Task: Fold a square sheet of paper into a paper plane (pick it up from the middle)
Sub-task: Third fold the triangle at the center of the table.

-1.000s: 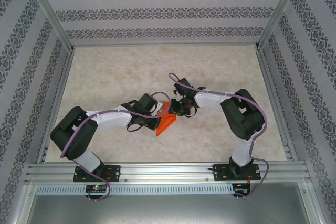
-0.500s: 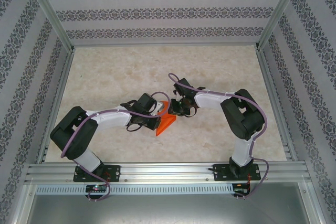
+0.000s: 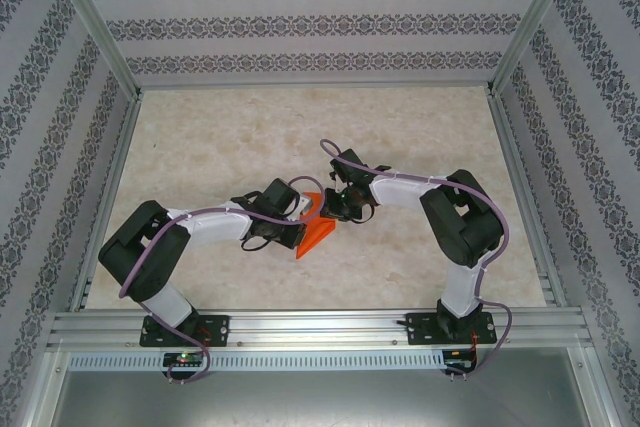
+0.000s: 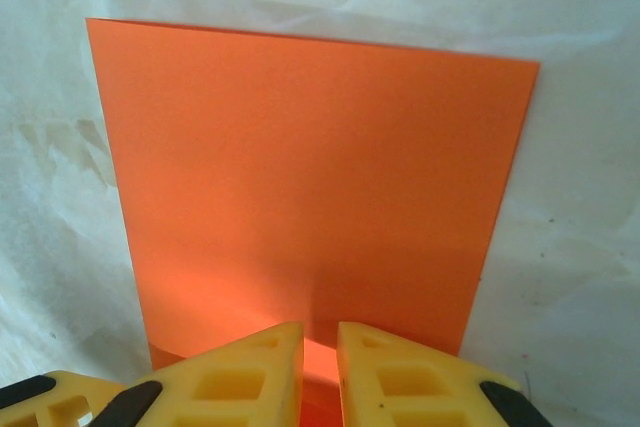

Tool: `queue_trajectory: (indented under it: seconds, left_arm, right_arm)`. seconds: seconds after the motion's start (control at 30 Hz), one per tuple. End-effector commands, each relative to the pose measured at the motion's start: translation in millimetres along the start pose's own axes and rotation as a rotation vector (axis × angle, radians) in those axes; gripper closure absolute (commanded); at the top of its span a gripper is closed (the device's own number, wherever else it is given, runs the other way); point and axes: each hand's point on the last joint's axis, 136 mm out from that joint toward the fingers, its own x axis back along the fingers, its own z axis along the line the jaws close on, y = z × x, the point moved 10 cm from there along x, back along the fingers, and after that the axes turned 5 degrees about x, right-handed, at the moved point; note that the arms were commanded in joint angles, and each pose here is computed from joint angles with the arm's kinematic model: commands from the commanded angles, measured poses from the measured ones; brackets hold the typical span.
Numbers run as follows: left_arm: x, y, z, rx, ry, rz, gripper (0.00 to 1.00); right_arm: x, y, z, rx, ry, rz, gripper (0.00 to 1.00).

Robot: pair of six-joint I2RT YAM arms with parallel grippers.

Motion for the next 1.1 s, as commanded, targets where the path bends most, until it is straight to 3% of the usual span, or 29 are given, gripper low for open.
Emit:
queue_trajectory:
  seconds: [0.0, 0.37, 0.67, 1.07]
  left_arm:
    - [-4.4, 2.0, 5.4, -0.019, 0.008, 0.006, 0.96]
    - [-10.7, -0.6, 4.8, -0.021, -0.025, 0.036, 0.95]
    - [-9.8, -0.4, 4.4, -0.020, -0.024, 0.040, 0.95]
    - [-9.8, -0.6, 4.6, -0.016, -0.023, 0.044, 0.95]
  right_arm:
    - [-2.2, -0.4, 0.5, 0.012, -0.033, 0.007, 0.81]
    - [55.5, 0.1, 21.5, 0.004, 0.110, -0.208, 0.79]
    - [34.7, -29.2, 24.5, -0.074, 0.273, -0.188, 0.92]
    - [7.7, -39.6, 23.1, -0.117, 0.265, -0.143, 0.92]
